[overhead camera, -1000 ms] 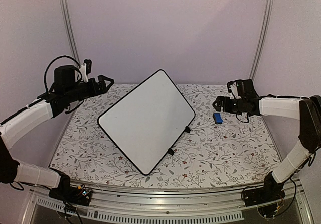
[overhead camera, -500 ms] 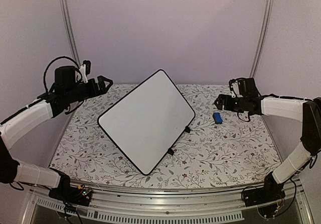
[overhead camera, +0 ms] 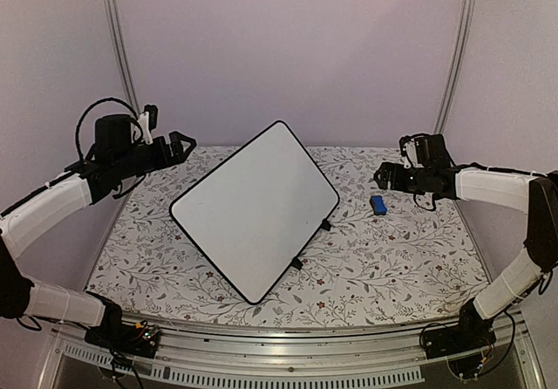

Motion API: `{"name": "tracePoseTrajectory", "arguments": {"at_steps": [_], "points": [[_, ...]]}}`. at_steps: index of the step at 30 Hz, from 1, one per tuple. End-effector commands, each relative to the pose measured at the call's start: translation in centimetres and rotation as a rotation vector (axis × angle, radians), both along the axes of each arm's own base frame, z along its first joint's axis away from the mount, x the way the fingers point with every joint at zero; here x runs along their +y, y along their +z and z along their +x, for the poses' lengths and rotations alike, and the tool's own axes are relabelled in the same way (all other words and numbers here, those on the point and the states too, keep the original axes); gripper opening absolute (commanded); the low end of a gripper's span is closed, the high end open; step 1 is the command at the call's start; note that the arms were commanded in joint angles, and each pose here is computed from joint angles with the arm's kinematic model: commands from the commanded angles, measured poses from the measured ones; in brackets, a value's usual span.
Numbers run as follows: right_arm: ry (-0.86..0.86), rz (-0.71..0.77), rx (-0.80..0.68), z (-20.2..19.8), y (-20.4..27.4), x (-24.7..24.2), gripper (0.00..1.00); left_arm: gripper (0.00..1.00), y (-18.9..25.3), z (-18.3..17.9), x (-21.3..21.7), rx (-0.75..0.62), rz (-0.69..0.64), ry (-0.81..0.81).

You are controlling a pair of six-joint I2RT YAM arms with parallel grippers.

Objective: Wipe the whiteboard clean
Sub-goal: Reset both arms

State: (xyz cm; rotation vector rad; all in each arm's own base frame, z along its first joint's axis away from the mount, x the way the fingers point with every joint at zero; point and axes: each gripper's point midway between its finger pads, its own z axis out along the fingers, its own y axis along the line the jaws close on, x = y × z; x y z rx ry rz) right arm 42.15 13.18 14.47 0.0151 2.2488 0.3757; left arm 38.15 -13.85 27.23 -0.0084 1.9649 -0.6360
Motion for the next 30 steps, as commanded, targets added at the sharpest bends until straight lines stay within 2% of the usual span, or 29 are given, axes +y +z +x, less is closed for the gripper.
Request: {"name": "tracePoseTrajectory", "arguments": {"at_steps": [1, 11, 17, 30], "points": [[0.015, 0.016, -0.033, 0.0, 1.3, 0.3, 0.99, 1.00, 1.4, 0.2, 0.0, -0.036, 0.000, -0.010], [0.032, 0.032, -0.021, 0.2, 1.5, 0.7, 0.99, 1.00, 2.3, -0.3, -0.1, -0.072, -0.011, -0.023], [0.040, 0.028, -0.005, 0.7, 1.4, 0.8, 0.99, 1.00, 1.0, 0.4, -0.3, -0.022, 0.003, -0.030], [0.035, 0.029, 0.039, 0.0, -0.1, 0.6, 0.99, 1.00, 1.6, 0.0, -0.5, -0.044, -0.002, -0.039]]}}
